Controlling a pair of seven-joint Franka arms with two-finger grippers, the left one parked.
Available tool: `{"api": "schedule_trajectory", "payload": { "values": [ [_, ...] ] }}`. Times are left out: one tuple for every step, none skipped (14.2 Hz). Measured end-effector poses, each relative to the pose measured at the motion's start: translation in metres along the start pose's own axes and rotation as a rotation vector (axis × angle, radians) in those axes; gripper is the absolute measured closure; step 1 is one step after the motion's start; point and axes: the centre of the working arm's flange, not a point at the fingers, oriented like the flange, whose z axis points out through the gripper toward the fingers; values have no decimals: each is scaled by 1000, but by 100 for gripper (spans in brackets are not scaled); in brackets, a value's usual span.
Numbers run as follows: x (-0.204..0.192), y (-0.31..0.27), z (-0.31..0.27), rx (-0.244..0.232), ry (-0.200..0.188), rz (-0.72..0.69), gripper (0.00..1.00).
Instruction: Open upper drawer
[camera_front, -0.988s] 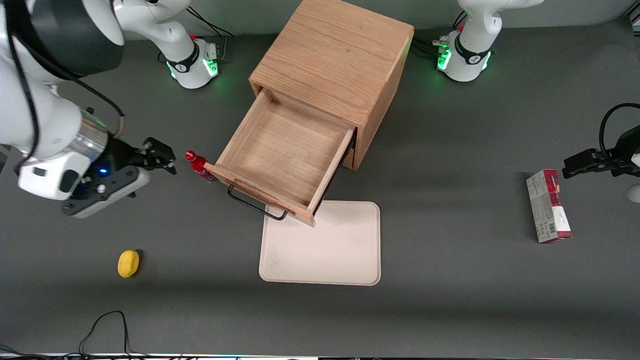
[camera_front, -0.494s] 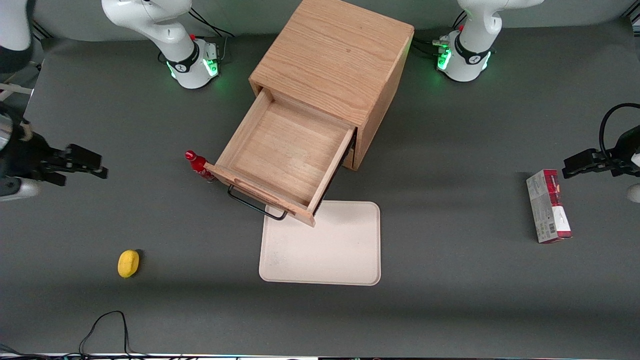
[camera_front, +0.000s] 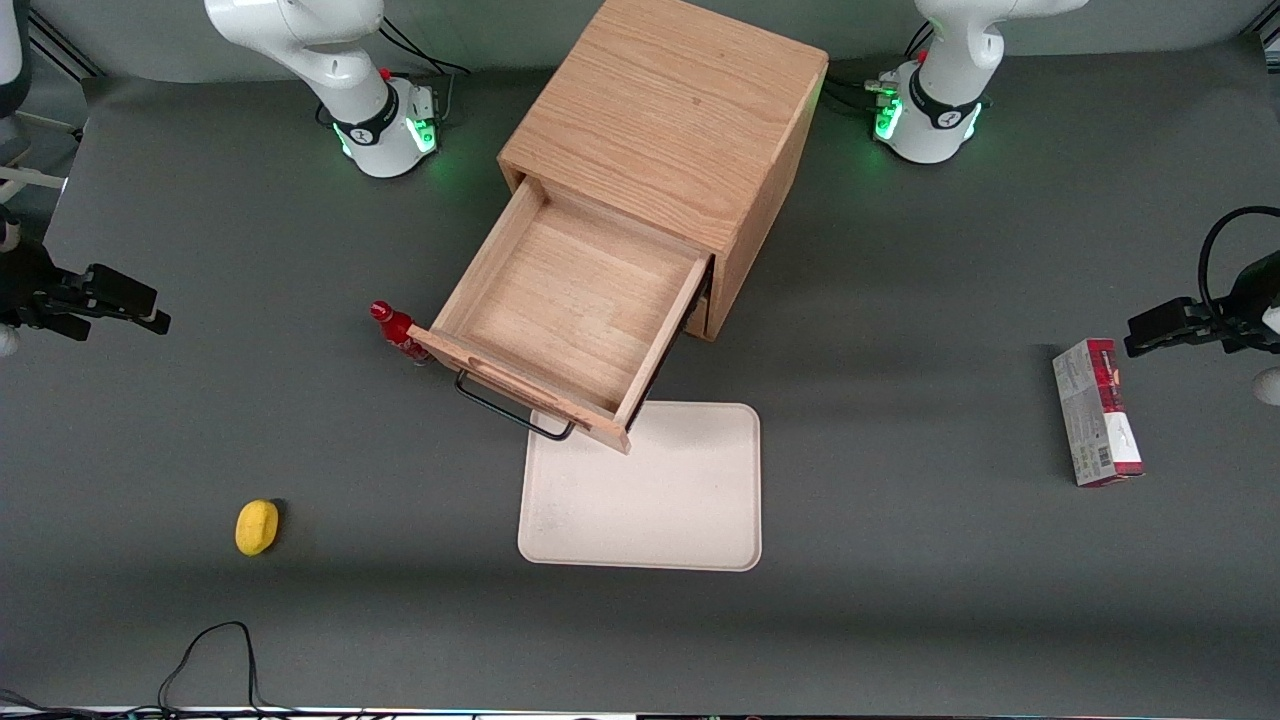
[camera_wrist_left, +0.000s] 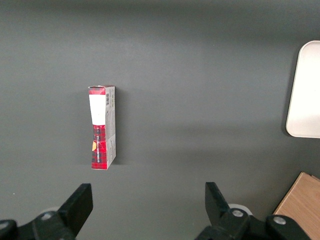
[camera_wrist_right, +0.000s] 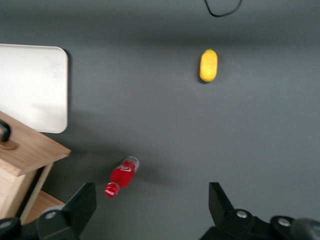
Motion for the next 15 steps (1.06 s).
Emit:
{"api": "schedule_trajectory", "payload": {
  "values": [
    [0,1,1,-21,-4,0,0],
    [0,1,1,-30,-5,1,0],
    [0,1,1,-33,-5,2,0],
    [0,1,1,-35,-4,3,0],
    [0,2,1,-35,-4,5,0],
    [0,3,1,-35,-4,5,0],
    [0,3,1,-35,-3,5,0],
    [0,3,1,-35,-3,5,0],
    [0,3,1,-35,-2,6,0],
    [0,3,1,-35,-2,6,0],
    [0,3,1,-35,-2,7,0],
    [0,3,1,-35,-1,8,0],
    [0,3,1,-35,-1,9,0],
    [0,3,1,-35,-1,9,0],
    [0,3,1,-35,-1,10,0]
  ]
}}
